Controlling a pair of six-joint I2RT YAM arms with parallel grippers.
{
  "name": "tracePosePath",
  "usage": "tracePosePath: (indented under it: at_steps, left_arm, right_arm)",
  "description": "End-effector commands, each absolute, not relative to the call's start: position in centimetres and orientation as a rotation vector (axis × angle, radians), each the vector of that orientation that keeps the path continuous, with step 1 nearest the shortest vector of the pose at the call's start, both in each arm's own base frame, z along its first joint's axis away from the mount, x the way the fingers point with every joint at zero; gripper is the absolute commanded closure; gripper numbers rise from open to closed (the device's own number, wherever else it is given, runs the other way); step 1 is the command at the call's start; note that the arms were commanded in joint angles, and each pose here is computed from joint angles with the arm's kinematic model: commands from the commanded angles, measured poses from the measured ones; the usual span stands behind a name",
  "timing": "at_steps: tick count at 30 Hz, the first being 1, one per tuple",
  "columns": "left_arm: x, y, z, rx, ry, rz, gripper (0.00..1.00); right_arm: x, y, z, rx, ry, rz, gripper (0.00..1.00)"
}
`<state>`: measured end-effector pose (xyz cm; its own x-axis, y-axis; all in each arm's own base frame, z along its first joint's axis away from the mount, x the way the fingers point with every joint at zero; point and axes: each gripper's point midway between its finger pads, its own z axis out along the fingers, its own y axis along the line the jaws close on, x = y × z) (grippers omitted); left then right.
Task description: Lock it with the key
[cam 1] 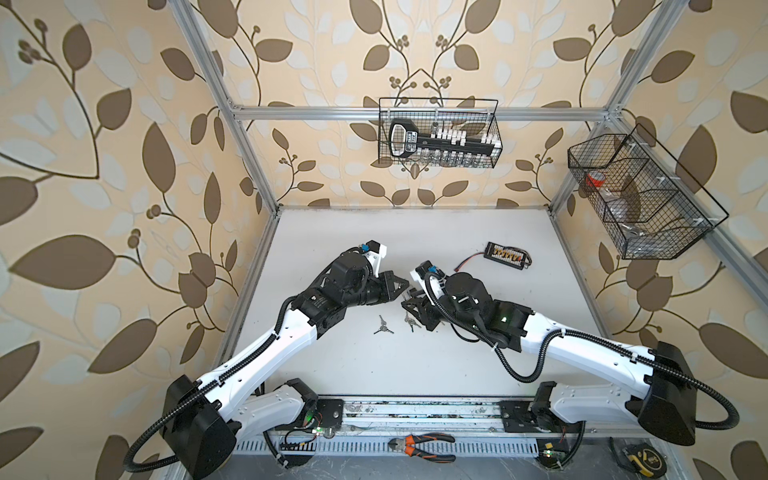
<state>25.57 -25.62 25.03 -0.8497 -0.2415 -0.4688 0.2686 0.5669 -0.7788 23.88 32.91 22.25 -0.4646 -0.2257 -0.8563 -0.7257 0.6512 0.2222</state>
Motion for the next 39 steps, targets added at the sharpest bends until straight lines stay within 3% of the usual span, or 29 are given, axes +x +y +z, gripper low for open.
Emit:
tracePosePath:
  at_steps: [1,4,5,7,8,10,12,21,28,39]
  left_arm:
    - [25.2,-26.2,27.3,0.089,2.182,-1.290,1.00]
    - [25.1,-25.7,28.4,0.112,2.133,-1.270,0.99]
    - [25.1,-25.5,28.8,0.116,2.116,-1.257,0.88]
    - [24.9,-24.7,29.9,0.124,2.074,-1.222,0.47]
    - [25.0,-24.3,30.2,0.122,2.062,-1.197,0.32]
    - [24.9,-23.4,30.9,0.123,2.043,-1.138,0.14]
    - [25.0,-22.5,30.9,0.114,2.052,-1.071,0.05]
    - [24.9,-20.1,29.4,0.076,2.086,-0.909,0.01]
    - [25.2,-19.0,27.2,0.027,2.137,-0.834,0.01]
    - [25.1,-18.3,27.3,0.054,2.157,-0.772,0.01]
  right_arm:
    - [24.7,32.8,24.0,-0.700,1.976,0.733,0.76]
    - [24.6,32.4,24.5,-0.695,1.961,0.731,0.85]
    - [24.6,32.2,24.6,-0.696,1.956,0.727,0.89]
    - [24.8,31.3,24.7,-0.685,1.951,0.690,0.99]
    - [24.9,30.9,24.6,-0.681,1.948,0.671,1.00]
    - [25.3,29.5,24.6,-0.666,1.941,0.611,1.00]
    - [26.0,27.7,24.5,-0.627,1.934,0.532,1.00]
    - [31.1,18.4,20.5,-0.534,1.983,0.209,1.00]
    - [34.1,13.2,15.4,-0.579,2.139,0.185,1.00]
    - [36.6,11.5,9.1,-0.779,2.344,0.069,1.00]
